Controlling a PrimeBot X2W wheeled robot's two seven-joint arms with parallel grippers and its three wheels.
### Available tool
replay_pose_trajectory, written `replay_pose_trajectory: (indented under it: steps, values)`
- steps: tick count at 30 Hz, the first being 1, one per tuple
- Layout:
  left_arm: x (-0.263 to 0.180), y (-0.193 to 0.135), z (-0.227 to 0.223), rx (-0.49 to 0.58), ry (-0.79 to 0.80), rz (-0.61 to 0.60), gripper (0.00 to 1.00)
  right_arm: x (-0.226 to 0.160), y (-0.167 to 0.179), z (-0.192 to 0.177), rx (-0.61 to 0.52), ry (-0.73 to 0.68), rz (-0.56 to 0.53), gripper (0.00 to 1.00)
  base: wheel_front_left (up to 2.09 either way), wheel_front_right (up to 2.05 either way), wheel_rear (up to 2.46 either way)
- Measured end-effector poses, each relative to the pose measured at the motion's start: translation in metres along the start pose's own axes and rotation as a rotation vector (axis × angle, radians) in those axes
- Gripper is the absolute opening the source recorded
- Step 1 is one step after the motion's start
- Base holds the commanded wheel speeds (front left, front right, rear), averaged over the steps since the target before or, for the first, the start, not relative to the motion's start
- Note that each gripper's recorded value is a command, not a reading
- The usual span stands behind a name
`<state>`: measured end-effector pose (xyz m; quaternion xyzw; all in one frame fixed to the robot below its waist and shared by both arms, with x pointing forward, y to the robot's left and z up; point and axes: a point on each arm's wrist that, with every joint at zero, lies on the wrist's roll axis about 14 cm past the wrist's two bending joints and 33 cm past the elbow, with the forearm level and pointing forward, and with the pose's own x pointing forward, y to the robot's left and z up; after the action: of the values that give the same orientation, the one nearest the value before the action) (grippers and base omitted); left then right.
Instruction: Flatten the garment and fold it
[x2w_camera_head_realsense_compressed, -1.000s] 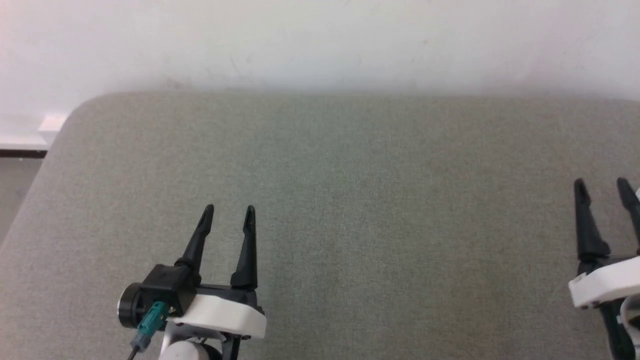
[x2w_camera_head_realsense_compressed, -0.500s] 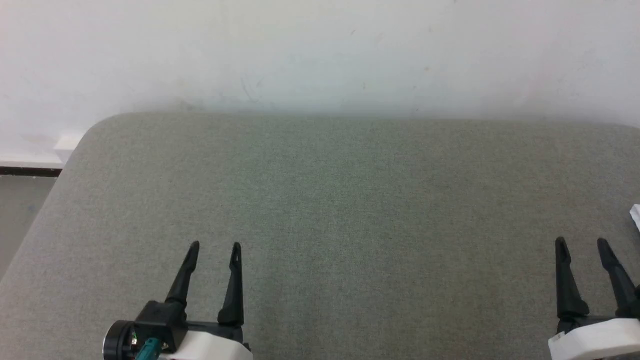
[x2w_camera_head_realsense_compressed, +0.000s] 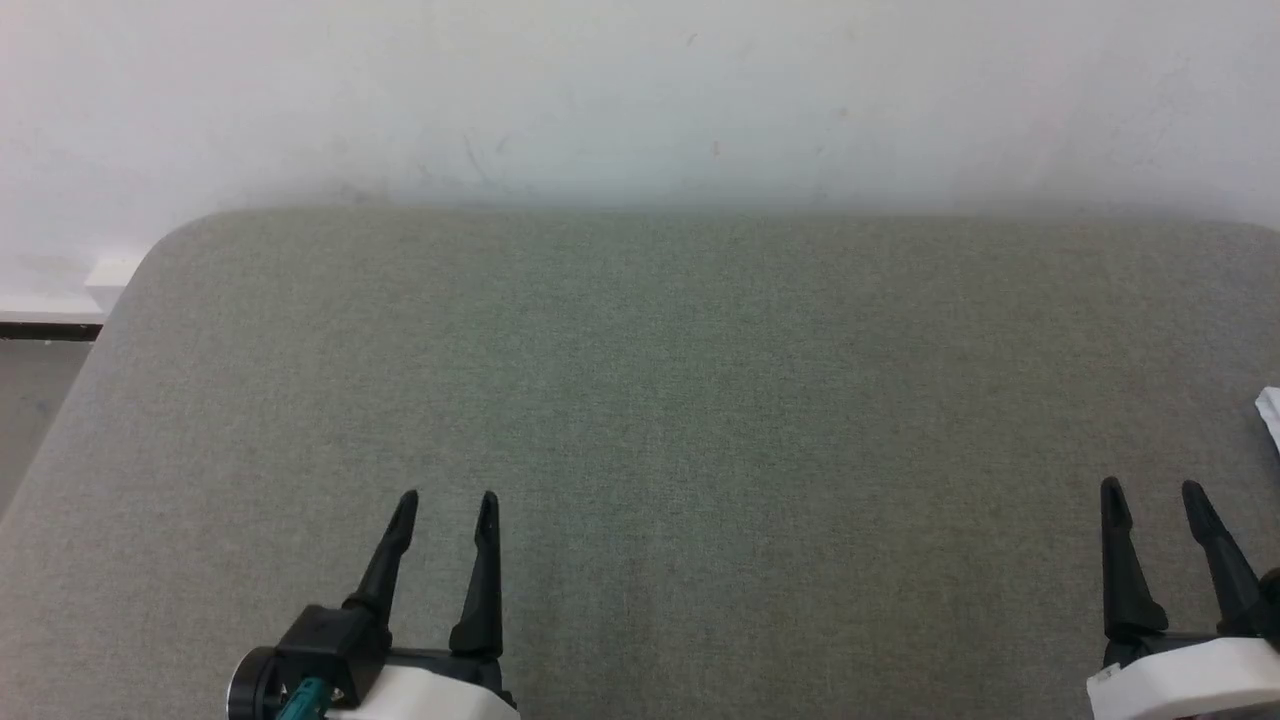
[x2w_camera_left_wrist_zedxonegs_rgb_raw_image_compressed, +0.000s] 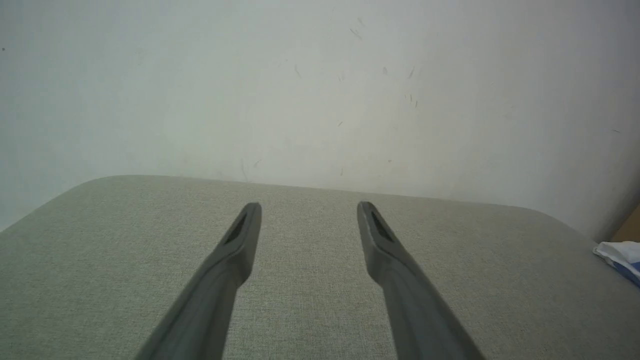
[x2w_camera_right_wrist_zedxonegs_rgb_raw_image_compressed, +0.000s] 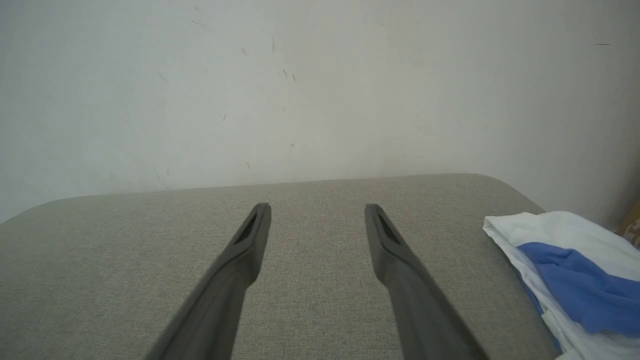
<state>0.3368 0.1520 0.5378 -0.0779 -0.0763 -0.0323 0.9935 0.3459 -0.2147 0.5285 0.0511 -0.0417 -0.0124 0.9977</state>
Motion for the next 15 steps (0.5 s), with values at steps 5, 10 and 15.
replay_pose_trajectory:
  steps: [5,10,15]
  values:
    - [0.0001,0.0029,-0.0011,0.029,0.002,0.015,1.0,0.0014,-0.0001,-0.0022,0.002,0.002,-0.001,1.0,0.0,0.0,0.0]
    - [0.0001,0.0056,-0.0024,0.045,0.006,0.023,0.0,0.0044,0.0004,0.0,0.002,-0.006,0.001,0.0,0.0,0.0,0.0]
    - [0.0002,0.0046,-0.0027,0.044,0.007,0.021,0.0,0.0042,-0.0004,-0.0003,0.001,-0.004,-0.001,0.0,0.0,0.0,0.0]
